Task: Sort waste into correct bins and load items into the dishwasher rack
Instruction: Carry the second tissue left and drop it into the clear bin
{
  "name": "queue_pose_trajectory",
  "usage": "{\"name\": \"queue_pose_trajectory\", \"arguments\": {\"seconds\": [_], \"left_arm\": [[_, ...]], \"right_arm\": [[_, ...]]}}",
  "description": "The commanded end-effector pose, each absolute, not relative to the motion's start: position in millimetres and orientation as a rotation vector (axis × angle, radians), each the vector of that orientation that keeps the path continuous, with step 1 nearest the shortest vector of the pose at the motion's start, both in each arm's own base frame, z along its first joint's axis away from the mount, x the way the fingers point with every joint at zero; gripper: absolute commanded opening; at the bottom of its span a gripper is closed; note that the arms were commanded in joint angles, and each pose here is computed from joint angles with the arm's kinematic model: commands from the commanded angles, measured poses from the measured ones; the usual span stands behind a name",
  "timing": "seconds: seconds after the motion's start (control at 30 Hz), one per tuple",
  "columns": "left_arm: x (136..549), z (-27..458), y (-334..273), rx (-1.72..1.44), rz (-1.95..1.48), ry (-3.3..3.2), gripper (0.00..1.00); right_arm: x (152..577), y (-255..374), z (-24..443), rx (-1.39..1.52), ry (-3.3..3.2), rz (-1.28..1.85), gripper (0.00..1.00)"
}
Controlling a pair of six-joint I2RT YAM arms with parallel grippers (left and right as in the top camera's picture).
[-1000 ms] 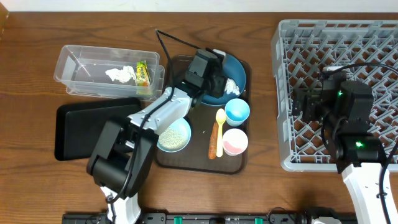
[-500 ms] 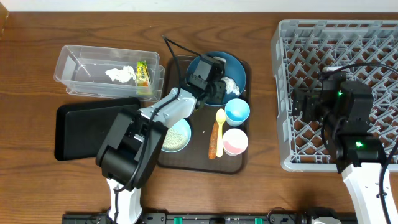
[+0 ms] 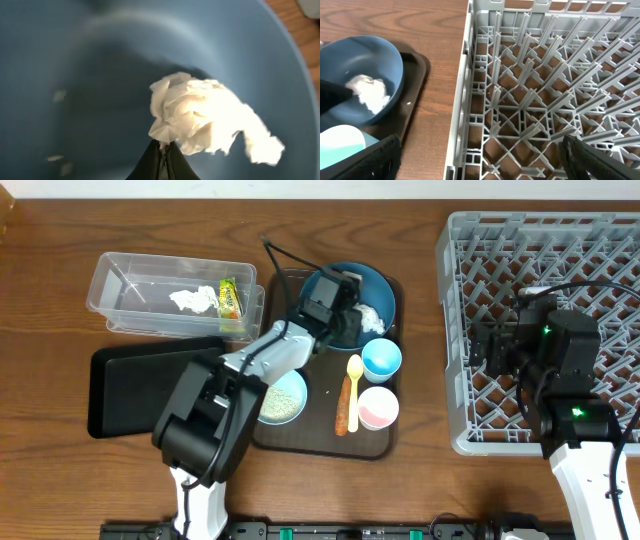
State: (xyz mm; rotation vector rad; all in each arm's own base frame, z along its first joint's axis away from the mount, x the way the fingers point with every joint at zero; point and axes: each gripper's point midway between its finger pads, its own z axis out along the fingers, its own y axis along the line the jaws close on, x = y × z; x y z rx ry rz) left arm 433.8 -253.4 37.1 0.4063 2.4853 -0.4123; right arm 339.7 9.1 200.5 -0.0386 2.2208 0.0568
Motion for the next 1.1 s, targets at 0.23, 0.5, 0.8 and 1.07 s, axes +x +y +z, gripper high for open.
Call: {"name": "queue_pose_trajectory", "arguments": {"seconds": [0.23,0.5,0.8,1.07], "left_arm": [[466.8,182.0,-162.0,0.166,-0.372,2.232,0.06],[469.6,199.1,-39.1,-0.122,-0.149,2.243,0.06],[460.7,152.7,36.9,-0.325,-0.049,2.372,0.06],[454.2,123.2,53.4,-0.379,0.031,2.451,0.29]], "right_arm": [[342.6,14.3,209.8,-0.064,2.2,0.06,0.99],[342.6,14.2,209.8,-0.064,2.2,0.06,0.99],[342.5,14.3,209.7,-0.064,2.201,0.06,0.99],[342.4,14.3,209.6,-0.064,2.201,0.06,0.99]]}}
